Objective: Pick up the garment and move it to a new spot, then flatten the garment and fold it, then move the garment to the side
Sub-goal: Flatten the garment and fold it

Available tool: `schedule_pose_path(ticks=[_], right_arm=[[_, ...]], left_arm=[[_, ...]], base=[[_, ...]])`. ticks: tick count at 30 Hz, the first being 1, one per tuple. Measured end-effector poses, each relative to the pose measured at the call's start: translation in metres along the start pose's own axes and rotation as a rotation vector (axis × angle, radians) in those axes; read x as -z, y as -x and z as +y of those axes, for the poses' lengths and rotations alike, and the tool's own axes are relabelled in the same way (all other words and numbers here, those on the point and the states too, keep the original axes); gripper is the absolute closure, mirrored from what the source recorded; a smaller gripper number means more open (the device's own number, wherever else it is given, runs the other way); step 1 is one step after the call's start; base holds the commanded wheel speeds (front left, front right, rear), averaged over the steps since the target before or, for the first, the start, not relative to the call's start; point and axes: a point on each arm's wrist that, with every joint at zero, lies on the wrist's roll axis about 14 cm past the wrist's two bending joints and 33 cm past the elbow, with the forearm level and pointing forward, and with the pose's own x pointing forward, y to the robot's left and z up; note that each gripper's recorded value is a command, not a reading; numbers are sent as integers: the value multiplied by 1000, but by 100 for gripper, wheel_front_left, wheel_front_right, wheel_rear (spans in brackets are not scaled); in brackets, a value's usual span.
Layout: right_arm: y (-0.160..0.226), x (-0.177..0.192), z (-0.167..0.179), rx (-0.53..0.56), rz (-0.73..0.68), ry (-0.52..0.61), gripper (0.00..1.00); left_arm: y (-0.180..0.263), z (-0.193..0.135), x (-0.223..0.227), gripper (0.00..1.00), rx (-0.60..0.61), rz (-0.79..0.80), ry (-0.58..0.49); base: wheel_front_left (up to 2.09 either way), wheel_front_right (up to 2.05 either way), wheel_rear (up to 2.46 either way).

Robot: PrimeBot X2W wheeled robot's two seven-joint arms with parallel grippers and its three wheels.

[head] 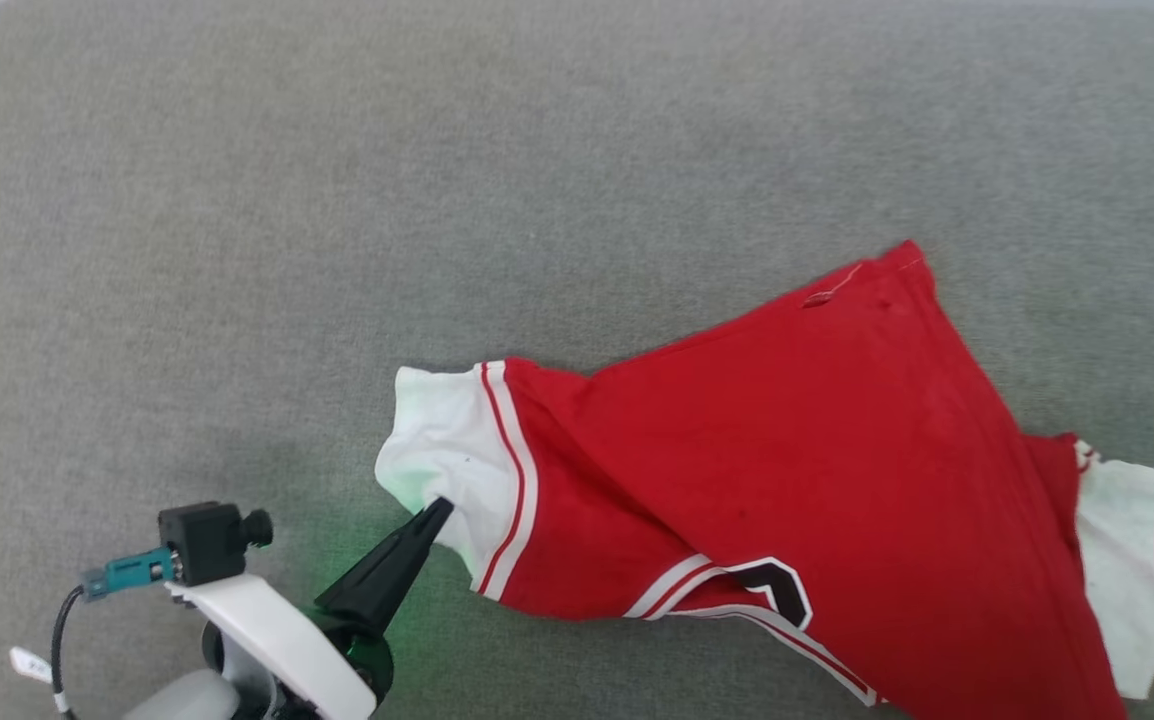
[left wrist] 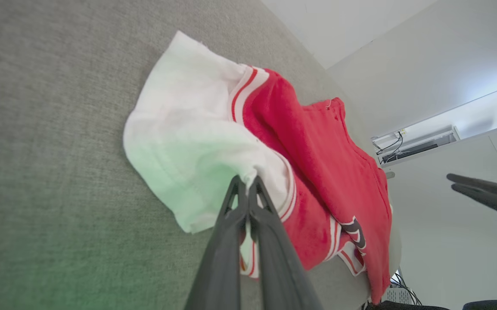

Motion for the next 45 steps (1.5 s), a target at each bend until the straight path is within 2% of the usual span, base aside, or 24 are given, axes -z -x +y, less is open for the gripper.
schedule_pose_path(ticks=[4,9,13,17,23,26,30,35,41,42,45], right_arm=[[-17,-49,-12,18,-113,71,0],[-71,-75,-7,-40,-91,113,0],[-119,-80,-1,-77,-10,137,0],[-173,-58,13,-132,145,183,0],[-198,-53,23,-168,203,245,0],[-197,-51,26,-176,214,260,100],[-193,-55,38,-207,164,252,100],[-179,-78,36,-179,36,211,100],[-136,-148,-8,-41,-243,118,100],[-136,-148,-8,-41,-243,118,100],[-111,-182,-37,42,-392,67,100]], left_arm=[[-7,1,-1,100,4,-1,-1],[-20,3,0,100,5,4,13],[-30,9,0,100,-2,6,19],[-39,18,2,100,-23,8,38],[-41,21,2,100,-36,-3,49],[-40,19,2,100,-33,-5,47],[-37,18,-1,100,-36,-19,35],[-29,11,-12,100,-24,-50,17],[-36,-11,-60,100,53,-126,-70],[-36,-11,-60,100,53,-126,-70],[-56,-34,-98,100,121,-164,-124]], base=[[0,0,0],[0,0,0],[0,0,0],[0,0,0],[0,0,0],[0,0,0],[0,0,0],[0,0,0],[0,0,0],[0,0,0],[0,0,0]])
